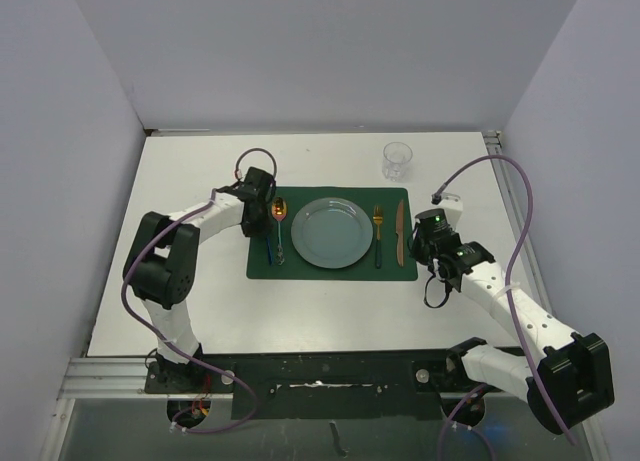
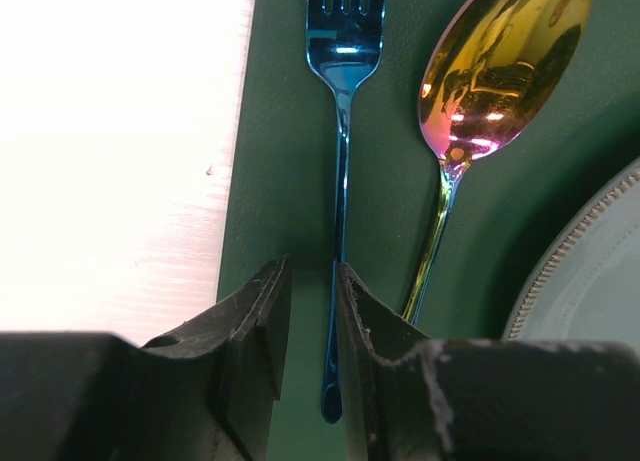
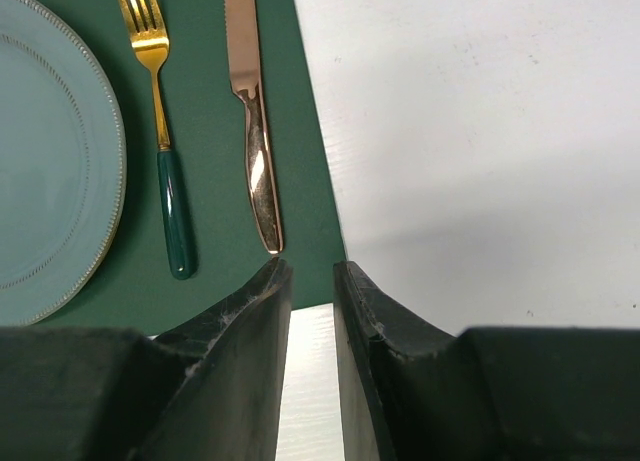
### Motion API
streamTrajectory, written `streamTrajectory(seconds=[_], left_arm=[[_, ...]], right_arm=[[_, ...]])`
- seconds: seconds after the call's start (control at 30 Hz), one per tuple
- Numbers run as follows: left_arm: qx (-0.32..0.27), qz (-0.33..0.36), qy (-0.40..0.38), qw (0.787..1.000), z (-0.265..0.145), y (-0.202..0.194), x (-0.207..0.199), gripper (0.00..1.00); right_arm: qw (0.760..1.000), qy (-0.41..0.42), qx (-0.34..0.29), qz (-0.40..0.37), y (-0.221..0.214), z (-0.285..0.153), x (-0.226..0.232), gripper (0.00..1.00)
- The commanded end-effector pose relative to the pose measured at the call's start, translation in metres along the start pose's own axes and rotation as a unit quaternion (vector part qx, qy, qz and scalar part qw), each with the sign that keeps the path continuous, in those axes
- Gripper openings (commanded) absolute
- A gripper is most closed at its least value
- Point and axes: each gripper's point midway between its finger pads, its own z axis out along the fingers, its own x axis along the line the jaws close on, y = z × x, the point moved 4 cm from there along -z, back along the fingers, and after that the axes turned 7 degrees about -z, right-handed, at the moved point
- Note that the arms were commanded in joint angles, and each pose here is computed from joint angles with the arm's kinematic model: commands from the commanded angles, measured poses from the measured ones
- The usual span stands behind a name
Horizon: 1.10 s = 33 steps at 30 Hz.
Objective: Set the dinner table for one person
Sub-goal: Adjust the fork on the napkin.
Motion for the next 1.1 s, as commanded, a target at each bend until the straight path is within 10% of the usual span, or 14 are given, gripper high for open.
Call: streamTrajectory(seconds=[0.0, 1.07], left_arm=[[-0.02, 0.003, -0.044, 0.999, -0.005, 0.016, -0.023, 0.22], [-0.008, 0.033, -0.02, 0.999, -0.006, 0.018, -0.019, 0.03]], right_arm=[[1.0, -0.007, -0.024, 0.007, 0.01, 0.002, -0.002, 0.25], [1.0, -0.016, -0.016, 0.007, 0.007, 0.009, -0.006, 0.25]])
